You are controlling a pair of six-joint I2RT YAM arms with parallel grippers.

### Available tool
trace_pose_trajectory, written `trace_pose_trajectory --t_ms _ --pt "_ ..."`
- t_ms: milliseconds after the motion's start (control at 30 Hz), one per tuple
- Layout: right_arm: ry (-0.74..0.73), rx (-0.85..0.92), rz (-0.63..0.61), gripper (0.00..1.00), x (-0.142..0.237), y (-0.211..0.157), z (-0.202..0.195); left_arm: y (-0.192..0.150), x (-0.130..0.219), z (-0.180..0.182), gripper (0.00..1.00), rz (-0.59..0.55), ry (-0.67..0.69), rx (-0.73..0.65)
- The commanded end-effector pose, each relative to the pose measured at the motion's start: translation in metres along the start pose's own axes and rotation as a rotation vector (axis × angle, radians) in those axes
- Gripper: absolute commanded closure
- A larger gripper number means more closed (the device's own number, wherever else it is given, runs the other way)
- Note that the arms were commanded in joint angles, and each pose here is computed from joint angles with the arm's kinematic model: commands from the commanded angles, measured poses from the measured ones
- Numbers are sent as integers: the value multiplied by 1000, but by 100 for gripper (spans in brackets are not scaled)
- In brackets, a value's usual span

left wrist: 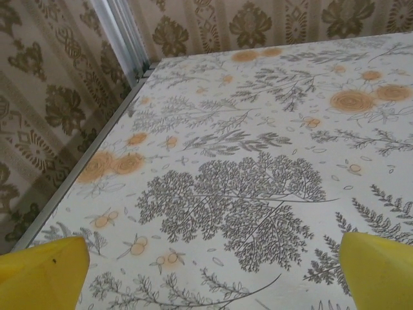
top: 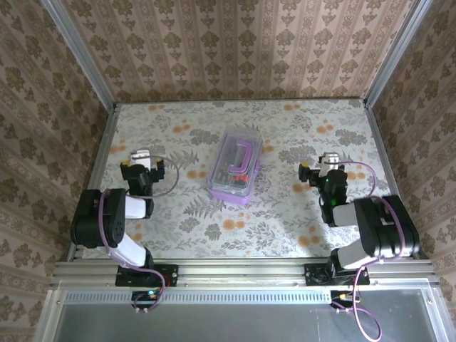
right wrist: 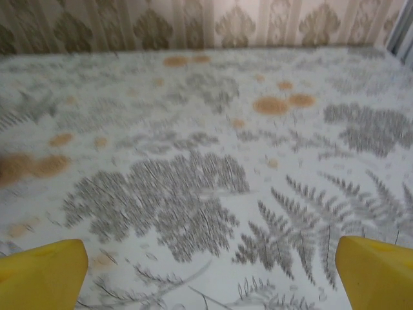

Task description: Pack the tool kit

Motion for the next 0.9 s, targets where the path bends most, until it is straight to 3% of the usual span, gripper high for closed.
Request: trace_pose_trajectory --t_ms 0,100,867 --pt "-62 -33 -49 0 -5 20 -4 2 0 -2 0 5 -26 31" --pt "-70 -16 25 0 -22 23 0 4 0 -3 0 5 -28 27" --pt "-66 -16 23 0 -24 23 1 4 -2 -5 0 9 -45 21"
Point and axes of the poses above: each hand's point on the last joint's axis, 136 mm out from that joint toward the fingers, its own x axis back along the fingers, its own z axis along the line the jaws close on, y = z × x, the point moved 4 cm from there along x, back along the fingers, and after that the axes turned 12 degrees about -x, right-handed, at the moved point
